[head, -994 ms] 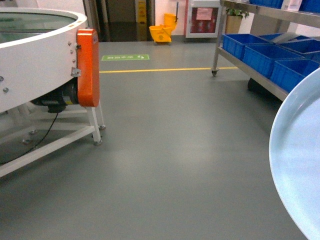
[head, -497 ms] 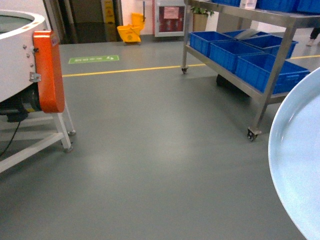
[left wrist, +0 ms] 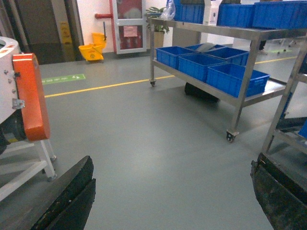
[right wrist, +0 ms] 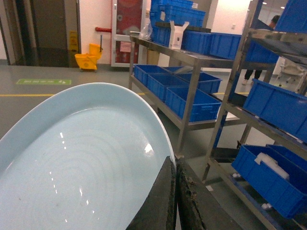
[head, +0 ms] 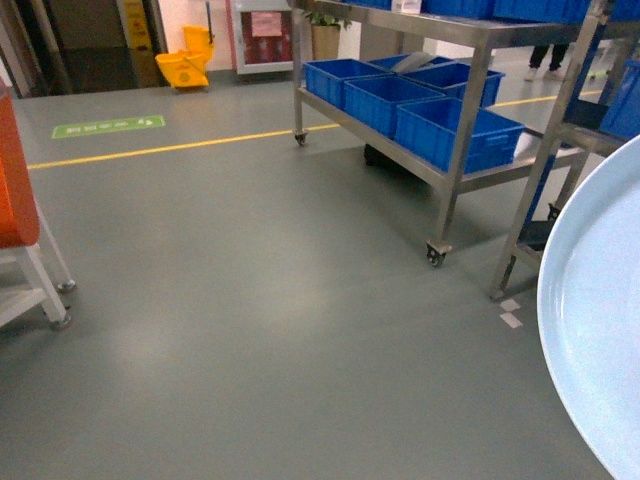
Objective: Place blue tray on left shelf second layer neatly
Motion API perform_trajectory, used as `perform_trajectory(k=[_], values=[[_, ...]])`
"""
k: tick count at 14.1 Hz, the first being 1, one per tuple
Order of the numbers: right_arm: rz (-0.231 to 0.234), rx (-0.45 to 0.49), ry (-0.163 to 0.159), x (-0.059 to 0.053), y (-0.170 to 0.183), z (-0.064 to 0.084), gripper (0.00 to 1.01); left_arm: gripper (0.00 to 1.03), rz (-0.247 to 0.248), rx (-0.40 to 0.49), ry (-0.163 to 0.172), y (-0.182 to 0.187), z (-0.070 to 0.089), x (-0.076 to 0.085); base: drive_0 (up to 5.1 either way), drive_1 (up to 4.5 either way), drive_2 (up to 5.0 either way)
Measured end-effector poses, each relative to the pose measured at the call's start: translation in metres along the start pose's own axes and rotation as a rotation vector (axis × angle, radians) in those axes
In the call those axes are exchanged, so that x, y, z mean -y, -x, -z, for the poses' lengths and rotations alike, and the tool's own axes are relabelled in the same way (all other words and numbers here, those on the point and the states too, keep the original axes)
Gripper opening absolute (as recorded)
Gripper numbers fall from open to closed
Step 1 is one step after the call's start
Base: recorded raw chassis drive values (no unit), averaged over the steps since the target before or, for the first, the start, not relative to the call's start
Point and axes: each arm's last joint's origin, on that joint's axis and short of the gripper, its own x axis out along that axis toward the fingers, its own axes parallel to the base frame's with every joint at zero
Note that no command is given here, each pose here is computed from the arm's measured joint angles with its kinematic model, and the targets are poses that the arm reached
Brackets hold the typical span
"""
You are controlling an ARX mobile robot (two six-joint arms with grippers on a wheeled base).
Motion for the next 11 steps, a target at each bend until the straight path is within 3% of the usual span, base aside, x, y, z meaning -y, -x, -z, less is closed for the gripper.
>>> perform_trajectory(k=[11], values=[[0.0, 0.0, 0.0, 0.0, 0.0, 0.0, 0.02, 0.98, 0.0, 0.0, 0.0, 0.0, 0.0, 0.0, -1.7, -1.65, -1.7]])
